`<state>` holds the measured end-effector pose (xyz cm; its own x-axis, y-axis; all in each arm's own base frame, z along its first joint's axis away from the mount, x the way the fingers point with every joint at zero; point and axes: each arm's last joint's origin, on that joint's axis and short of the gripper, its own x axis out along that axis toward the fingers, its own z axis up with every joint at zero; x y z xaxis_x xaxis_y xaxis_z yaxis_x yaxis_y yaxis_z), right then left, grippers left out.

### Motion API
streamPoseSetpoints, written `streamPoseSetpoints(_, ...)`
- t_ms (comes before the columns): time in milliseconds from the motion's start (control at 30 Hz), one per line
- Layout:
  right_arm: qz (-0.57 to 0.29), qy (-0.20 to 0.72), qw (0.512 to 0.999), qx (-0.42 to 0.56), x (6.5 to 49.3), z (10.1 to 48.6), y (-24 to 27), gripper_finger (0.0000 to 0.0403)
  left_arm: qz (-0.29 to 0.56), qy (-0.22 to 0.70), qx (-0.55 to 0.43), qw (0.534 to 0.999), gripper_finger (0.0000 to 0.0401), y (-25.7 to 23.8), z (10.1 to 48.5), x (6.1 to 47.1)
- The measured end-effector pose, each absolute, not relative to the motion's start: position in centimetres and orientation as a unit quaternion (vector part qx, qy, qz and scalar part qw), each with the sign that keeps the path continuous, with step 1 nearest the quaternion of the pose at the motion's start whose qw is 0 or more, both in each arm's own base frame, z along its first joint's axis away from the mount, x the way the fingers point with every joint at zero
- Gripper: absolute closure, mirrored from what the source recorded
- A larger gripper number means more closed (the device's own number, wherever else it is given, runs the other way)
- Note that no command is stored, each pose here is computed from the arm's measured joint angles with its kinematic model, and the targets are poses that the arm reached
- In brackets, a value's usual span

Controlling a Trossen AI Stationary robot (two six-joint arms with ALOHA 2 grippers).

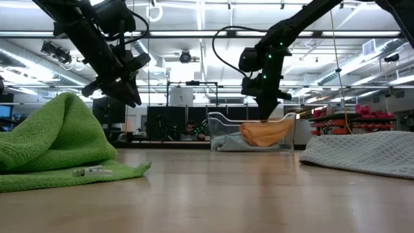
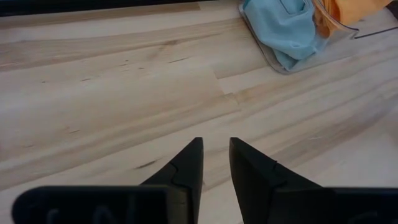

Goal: Fold microfiber towels
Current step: Put the orange microfiber cloth into the transparent bin, then fold the green microfiber cloth

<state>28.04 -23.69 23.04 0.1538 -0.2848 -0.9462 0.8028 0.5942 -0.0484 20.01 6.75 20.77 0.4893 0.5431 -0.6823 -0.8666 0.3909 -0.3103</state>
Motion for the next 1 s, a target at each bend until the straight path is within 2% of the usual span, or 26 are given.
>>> streamPoseSetpoints(167, -0.368, 0.511, 0.729, 0.269, 28.0, 23.3, -23.9, 0.0395, 0.441, 0.245, -0.330, 0.797, 0.0310, 6.7, 20.8, 20.0)
streamPoseSetpoints(367, -0.304, 0.457, 0.783, 0.294, 28.5, 26.9, -21.3, 0.0393, 0.421, 0.257, -0.336, 0.802, 0.0316, 6.4, 20.7, 20.1)
streamPoseSetpoints(700, -0.248, 0.360, 0.854, 0.281, 26.8, 35.2, -12.6, 0.0392, 0.377, 0.301, -0.312, 0.818, 0.0312, 3.8, 20.4, 20.4)
streamPoseSetpoints(1000, -0.184, 0.320, 0.892, 0.261, 23.5, 39.6, -4.0, 0.0392, 0.318, 0.308, -0.305, 0.843, 0.0317, 0.8, 20.5, 20.9)
